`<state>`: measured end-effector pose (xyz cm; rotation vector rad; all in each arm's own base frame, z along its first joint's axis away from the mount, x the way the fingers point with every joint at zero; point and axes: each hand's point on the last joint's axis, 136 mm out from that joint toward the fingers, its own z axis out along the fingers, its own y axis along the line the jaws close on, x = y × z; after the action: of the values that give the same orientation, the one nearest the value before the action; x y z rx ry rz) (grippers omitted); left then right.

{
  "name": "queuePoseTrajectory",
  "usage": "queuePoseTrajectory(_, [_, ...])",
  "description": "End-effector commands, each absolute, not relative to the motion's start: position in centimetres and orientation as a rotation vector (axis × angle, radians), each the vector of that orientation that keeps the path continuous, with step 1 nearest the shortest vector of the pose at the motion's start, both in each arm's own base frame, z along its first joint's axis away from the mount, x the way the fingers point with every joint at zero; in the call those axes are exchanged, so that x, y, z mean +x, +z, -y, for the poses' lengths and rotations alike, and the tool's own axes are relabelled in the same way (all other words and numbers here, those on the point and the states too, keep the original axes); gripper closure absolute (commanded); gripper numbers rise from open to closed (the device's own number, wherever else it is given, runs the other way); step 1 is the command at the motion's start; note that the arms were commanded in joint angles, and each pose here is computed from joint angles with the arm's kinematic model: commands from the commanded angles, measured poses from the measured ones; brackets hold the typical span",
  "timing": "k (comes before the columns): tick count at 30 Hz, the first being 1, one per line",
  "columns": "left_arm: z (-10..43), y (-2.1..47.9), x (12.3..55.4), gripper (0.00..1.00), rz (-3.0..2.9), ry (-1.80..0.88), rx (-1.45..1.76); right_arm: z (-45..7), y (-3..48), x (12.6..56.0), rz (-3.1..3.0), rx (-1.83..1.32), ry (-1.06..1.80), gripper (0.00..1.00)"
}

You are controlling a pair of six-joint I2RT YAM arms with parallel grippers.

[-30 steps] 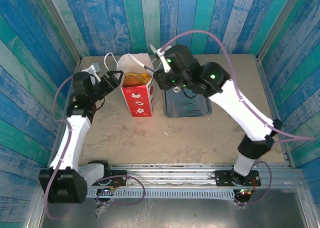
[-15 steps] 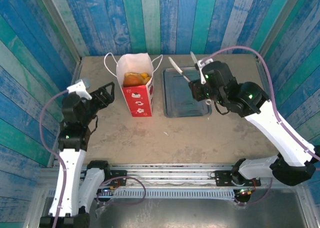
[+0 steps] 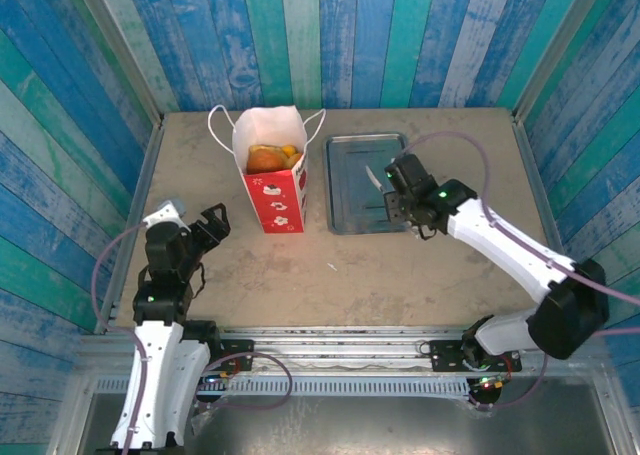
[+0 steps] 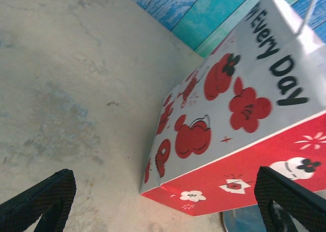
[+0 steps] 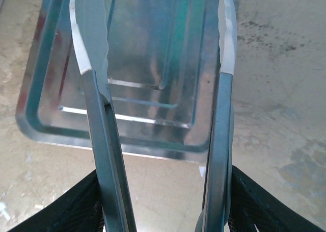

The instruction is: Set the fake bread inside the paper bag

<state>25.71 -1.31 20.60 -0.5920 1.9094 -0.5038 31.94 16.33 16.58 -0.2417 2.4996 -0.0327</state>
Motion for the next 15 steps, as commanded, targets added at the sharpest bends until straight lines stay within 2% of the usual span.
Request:
queuePoseTrajectory(1, [0.9,20.8,26.2,0.06,-1.871,-0.5,-0.625,-18.0,16.2,34.9,-2.428,-0.216,0.0,0.4])
queuePoseTrajectory(9, [0.4,20.8,26.7,0.06,-1.876,-0.463,-0.635,-18.7,11.4,38.8,-2.397,-0.204,-0.103,0.38])
queuePoseTrajectory(15, [0.5,21.3,27.1,0.06,-1.871,-0.475,-0.626,-19.2,8.3,38.8,-2.468,-0.205,-0.101,0.36])
